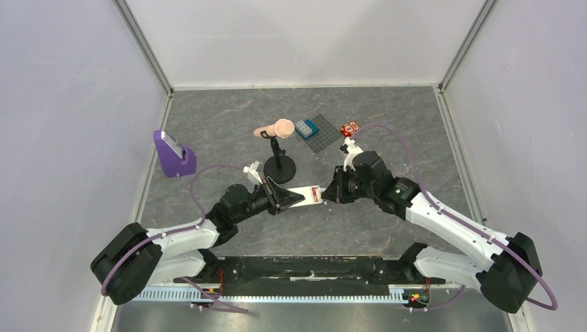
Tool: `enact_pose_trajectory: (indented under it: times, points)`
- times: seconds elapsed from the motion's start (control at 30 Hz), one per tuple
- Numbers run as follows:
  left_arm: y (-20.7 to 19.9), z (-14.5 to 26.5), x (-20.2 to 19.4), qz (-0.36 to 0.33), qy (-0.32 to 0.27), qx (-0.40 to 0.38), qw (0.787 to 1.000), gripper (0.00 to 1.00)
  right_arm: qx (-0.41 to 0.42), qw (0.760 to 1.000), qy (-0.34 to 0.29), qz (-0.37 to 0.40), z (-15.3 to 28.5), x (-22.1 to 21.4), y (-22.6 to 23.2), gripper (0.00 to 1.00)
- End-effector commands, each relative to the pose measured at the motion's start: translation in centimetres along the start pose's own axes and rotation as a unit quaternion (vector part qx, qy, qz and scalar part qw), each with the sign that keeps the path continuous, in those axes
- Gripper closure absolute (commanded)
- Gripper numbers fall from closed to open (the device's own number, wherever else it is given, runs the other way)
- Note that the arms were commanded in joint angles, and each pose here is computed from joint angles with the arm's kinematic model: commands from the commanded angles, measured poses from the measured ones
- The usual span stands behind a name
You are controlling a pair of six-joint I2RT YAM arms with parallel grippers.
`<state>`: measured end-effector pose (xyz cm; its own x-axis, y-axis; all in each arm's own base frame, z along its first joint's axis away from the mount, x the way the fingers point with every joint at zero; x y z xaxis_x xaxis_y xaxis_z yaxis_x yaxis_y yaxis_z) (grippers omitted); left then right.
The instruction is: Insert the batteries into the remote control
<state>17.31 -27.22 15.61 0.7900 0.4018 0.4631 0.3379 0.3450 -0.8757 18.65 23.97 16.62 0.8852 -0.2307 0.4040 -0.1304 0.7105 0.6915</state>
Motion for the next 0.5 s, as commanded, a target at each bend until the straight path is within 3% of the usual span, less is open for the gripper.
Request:
enact_pose_trajectory:
  times: [0.0,0.47]
  points:
    - [-2.1,-0.4,1.1,-0.013,-0.010,-0.037,0.999,0.98,0.028,0.999,-0.028,0.006,0.0,1.8,2.5,0.94]
    - [-2.2,-0.2,0.8,-0.020,-0.005,-0.045,0.999,0.98,0.016,1.000,-0.018,0.012,-1.2,1.2,2.1,0.87]
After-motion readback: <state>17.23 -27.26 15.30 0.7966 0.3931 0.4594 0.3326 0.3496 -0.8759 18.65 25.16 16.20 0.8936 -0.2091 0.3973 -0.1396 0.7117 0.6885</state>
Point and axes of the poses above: each gripper's point midway between its finger pads, its own z axis back along the fingers, its own y axis along the line the jaws close on, x = y × z, the point moved 2 cm from there along z, back along the fingers, and after that the axes turned 14 degrees about -z, right-handed, at the moved point
